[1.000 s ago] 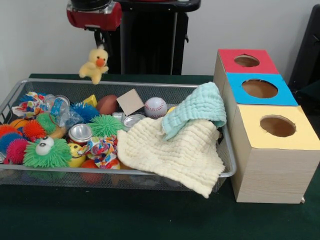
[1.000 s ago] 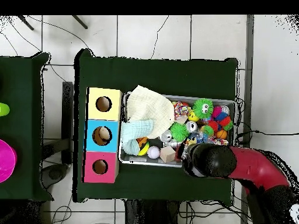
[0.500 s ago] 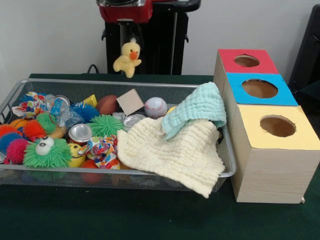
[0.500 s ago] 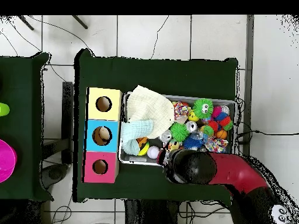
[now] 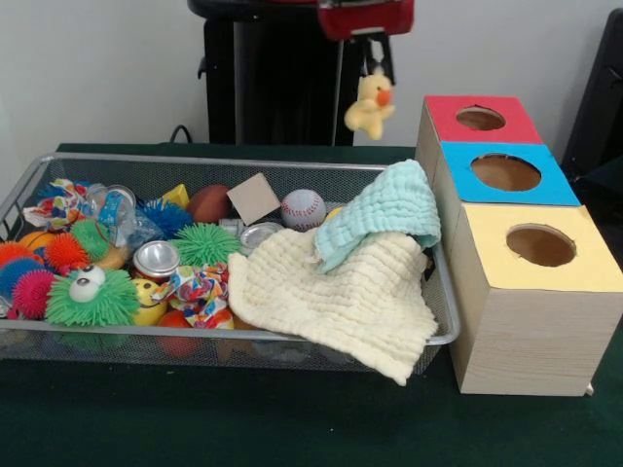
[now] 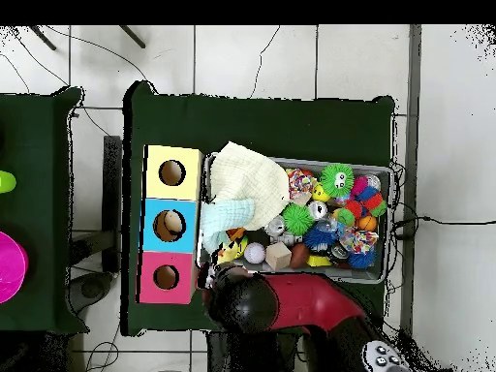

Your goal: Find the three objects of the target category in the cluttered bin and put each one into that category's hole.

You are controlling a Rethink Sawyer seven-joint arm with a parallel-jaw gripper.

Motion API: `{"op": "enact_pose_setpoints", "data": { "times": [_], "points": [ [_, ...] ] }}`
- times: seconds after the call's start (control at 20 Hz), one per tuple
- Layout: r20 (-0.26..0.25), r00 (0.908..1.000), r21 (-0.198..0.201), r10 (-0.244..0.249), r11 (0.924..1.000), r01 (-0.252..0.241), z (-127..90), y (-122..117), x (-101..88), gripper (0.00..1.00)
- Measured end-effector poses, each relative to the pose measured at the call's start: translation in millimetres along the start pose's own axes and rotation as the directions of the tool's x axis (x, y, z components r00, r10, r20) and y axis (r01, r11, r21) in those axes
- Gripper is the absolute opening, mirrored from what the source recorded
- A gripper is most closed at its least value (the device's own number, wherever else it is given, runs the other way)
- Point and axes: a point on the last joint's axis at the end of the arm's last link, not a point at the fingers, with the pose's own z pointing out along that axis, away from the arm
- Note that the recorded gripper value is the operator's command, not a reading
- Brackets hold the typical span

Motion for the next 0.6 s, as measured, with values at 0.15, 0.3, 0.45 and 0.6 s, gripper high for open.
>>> {"op": "enact_pose_setpoints", "data": {
  "times": [0.15,0.3,0.45,0.6],
  "points": [
    [-0.006,1.0,-0.015,0.005,0.9999,-0.005,3.1,25.8,15.2,0.0],
    [-0.034,0.9983,-0.029,0.046,0.9985,-0.047,-0.8,50.5,32.5,0.0],
    [-0.036,0.9948,-0.038,0.096,0.9946,-0.097,-10.5,62.5,37.0,0.0],
    [-0.023,0.9886,-0.049,0.149,0.9875,-0.15,-24.1,73.9,36.4,0.0]
  ]
}}
